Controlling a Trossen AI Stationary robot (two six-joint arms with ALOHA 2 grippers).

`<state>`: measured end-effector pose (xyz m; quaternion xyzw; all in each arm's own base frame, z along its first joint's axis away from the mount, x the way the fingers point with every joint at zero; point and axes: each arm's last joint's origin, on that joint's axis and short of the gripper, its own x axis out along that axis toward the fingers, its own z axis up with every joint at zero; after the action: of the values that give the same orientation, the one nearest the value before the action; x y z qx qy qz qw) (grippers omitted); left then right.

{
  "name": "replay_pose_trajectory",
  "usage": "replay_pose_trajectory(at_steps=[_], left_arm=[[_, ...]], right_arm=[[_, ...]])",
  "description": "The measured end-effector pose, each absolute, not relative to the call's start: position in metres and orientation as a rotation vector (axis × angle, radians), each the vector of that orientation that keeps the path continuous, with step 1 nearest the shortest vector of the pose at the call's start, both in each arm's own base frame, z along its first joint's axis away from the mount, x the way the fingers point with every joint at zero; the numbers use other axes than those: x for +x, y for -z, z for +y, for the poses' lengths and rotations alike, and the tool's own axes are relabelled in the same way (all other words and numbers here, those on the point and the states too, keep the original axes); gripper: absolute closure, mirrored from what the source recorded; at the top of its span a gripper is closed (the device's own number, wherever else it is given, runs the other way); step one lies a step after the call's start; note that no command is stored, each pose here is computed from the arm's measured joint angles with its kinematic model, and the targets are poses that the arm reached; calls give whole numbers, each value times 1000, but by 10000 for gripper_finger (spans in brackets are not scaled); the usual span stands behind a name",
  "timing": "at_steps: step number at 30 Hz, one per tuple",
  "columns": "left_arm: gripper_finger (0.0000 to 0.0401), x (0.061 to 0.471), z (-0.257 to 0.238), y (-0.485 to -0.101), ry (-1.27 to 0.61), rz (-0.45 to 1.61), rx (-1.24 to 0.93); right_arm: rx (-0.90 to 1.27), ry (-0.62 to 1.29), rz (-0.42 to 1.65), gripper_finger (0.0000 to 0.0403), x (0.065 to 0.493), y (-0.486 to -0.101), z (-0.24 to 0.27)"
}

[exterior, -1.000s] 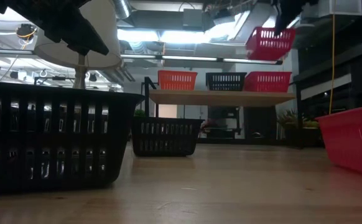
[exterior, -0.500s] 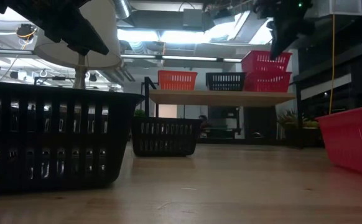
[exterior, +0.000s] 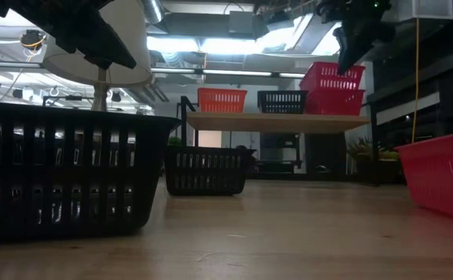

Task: Stack baskets on shelf by color
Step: Stack the top red basket on the other red basket on the shelf

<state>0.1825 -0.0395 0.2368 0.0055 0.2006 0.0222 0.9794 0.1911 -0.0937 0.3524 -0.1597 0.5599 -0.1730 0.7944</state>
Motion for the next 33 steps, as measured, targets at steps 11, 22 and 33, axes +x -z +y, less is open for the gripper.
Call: replay_pose_trajectory(at_steps=[11, 22, 33], left_arm=[[325, 182, -40, -237, -45, 404, 11], [325, 182, -40, -237, -45, 404, 11], [325, 182, -40, -237, -45, 404, 11]], right_arm=[[-346, 436, 1219, 346, 190, -353, -95], [-321, 432, 1209, 314, 190, -353, -94], [-330, 446, 1198, 272, 190, -358, -93]])
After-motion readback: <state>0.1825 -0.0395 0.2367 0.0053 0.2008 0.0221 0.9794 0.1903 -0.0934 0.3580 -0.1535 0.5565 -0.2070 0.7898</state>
